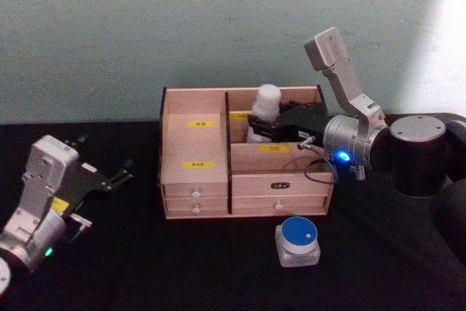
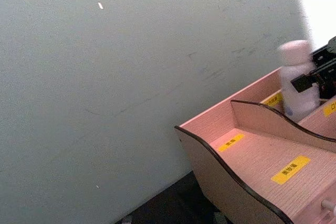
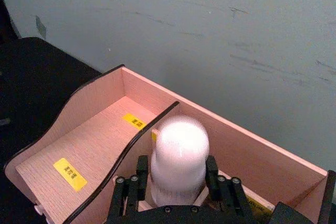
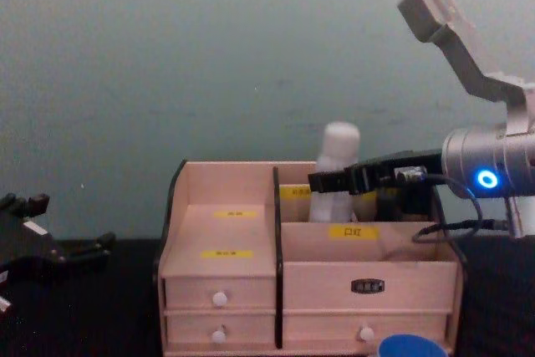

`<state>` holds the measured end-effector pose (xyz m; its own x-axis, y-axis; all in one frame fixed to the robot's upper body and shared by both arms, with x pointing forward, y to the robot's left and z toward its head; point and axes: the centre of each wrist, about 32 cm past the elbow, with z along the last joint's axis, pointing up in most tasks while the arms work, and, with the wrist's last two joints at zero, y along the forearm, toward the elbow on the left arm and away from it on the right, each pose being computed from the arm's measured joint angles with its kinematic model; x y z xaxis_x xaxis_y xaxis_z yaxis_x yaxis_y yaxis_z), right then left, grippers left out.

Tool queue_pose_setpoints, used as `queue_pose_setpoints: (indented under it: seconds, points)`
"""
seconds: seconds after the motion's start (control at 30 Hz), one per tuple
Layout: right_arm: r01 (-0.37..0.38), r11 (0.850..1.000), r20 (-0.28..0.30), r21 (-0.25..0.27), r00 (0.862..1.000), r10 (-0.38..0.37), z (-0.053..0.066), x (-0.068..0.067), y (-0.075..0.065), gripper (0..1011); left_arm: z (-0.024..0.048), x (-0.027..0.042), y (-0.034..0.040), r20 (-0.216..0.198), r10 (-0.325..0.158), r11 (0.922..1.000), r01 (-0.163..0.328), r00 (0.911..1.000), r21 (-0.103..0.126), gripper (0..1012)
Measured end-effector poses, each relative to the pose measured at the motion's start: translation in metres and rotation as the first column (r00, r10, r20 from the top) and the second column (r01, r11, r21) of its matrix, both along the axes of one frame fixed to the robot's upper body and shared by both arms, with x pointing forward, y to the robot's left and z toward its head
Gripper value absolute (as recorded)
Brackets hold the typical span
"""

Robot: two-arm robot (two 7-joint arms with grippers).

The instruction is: Pick up the facial cleanser and watermelon frost from the table and place them into the tiered storage box.

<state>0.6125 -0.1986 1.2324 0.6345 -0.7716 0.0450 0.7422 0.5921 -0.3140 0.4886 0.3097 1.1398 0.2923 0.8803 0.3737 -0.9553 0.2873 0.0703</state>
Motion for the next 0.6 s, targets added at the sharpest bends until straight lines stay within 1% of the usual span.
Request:
queue_pose_setpoints:
  seconds: [0.03, 0.1, 0.13, 0.2, 0.23, 0.27, 0.37, 0.47, 0.6]
  points:
    - [0.0, 1.0, 0.0, 0.0, 1.0, 0.0, 0.0001, 0.0, 0.0, 674, 0.0, 0.0, 0.0, 0.0, 0.0, 1.0, 0.0, 1.0, 0.0, 1001]
    - [0.0, 1.0, 0.0, 0.0, 1.0, 0.0, 0.0001, 0.0, -0.0001, 717, 0.0, 0.0, 0.0, 0.0, 0.0, 1.0, 0.0, 1.0, 0.0, 1001]
    - [0.0, 1.0, 0.0, 0.0, 1.0, 0.0, 0.0001, 0.0, 0.0, 772, 0.0, 0.0, 0.0, 0.0, 0.0, 1.0, 0.0, 1.0, 0.0, 1001]
    - [0.0, 1.0, 0.0, 0.0, 1.0, 0.0, 0.0002, 0.0, -0.0001, 811, 0.0, 0.0, 0.0, 0.0, 0.0, 1.0, 0.0, 1.0, 0.0, 1001]
    - [0.0, 1.0, 0.0, 0.0, 1.0, 0.0, 0.0002, 0.0, 0.0, 865, 0.0, 0.0, 0.0, 0.0, 0.0, 1.0, 0.0, 1.0, 0.0, 1001]
    - [0.0, 1.0, 0.0, 0.0, 1.0, 0.0, 0.0001, 0.0, -0.0001, 865, 0.0, 0.0, 0.0, 0.0, 0.0, 1.0, 0.0, 1.0, 0.0, 1001]
    - [0.0, 1.0, 0.0, 0.001, 1.0, 0.0, 0.0001, 0.0, 0.0, 960, 0.0, 0.0, 0.0, 0.0, 0.0, 1.0, 0.0, 1.0, 0.0, 1001]
    - [-0.001, 1.0, 0.0, 0.001, 1.0, 0.001, 0.0001, 0.0, 0.0001, 1002, 0.0, 0.0, 0.0, 0.0, 0.0, 1.0, 0.0, 1.0, 0.0, 1001]
    - [-0.001, 1.0, -0.001, 0.001, 1.0, 0.001, 0.0, 0.0, 0.0002, 1002, 0.0, 0.0, 0.0, 0.0, 0.0, 1.0, 0.0, 1.0, 0.0, 1001]
